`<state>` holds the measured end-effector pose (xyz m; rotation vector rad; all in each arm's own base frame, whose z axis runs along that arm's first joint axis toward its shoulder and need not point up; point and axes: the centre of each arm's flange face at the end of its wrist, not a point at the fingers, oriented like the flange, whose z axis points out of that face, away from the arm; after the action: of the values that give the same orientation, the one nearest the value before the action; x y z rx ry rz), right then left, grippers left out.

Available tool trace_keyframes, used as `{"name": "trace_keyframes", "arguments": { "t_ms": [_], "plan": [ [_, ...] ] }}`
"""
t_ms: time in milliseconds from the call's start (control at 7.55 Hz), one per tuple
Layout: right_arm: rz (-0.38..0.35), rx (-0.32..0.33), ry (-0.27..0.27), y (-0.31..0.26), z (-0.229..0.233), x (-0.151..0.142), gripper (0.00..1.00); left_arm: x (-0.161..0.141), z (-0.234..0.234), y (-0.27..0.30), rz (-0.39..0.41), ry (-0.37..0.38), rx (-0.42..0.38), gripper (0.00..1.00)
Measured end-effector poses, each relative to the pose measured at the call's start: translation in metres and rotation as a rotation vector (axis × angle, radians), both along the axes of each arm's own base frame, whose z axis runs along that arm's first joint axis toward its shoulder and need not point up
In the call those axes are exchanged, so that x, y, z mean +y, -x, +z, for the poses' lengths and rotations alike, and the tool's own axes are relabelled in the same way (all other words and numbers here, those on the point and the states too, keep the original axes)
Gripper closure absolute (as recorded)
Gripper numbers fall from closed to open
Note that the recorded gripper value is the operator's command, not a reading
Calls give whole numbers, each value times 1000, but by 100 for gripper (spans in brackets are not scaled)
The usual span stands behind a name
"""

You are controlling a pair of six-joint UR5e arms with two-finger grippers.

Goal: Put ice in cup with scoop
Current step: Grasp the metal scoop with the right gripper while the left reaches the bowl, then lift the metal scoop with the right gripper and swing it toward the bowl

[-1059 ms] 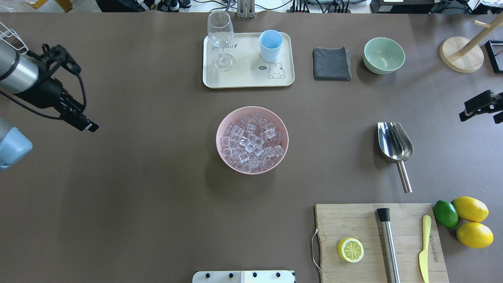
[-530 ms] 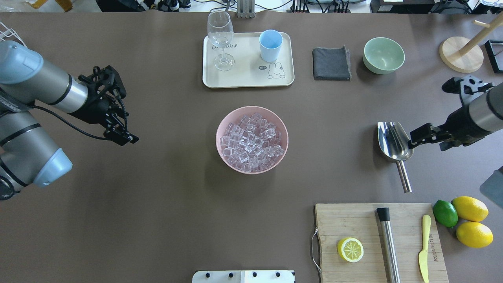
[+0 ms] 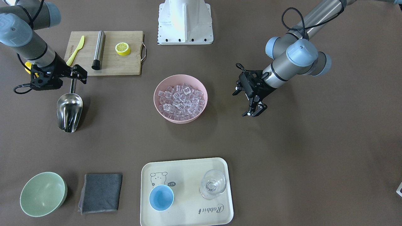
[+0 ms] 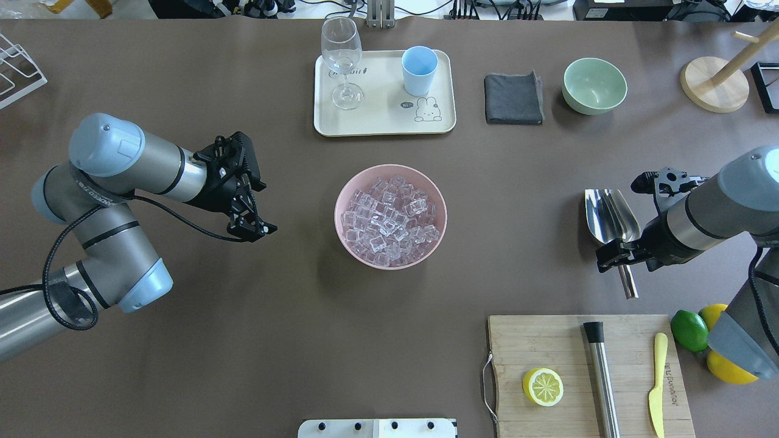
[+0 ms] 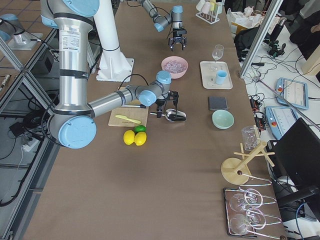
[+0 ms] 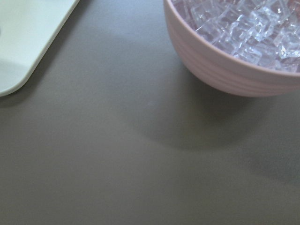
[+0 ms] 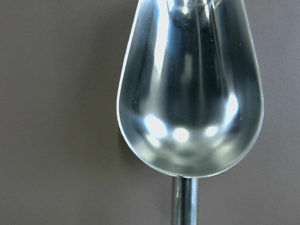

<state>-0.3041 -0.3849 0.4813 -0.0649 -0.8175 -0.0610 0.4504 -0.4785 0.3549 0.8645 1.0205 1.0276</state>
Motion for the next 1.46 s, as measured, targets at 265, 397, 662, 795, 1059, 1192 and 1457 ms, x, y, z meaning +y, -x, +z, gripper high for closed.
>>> {"name": "trace_keyframes", "arguments": {
  "t_ms": [265,397,662,795,1059,1192,1457],
  "plan": [
    [-24,21,0,14,10,5,1,3,-13,-28,10,-63,56,2],
    [-37,30,3,21,15,9,37,7,-17,-42,11,-111,77,2],
    [-52,39,10,27,21,14,91,11,-27,-58,31,-210,94,2],
    [-55,37,14,27,20,14,91,13,-30,-65,50,-259,94,2],
    [-56,32,18,24,18,16,100,16,-33,-71,79,-332,91,2],
    [-53,33,20,22,19,15,100,14,-34,-74,82,-340,89,2],
    [-37,28,31,10,20,10,100,10,-41,-80,80,-322,94,2]
  ]
}}
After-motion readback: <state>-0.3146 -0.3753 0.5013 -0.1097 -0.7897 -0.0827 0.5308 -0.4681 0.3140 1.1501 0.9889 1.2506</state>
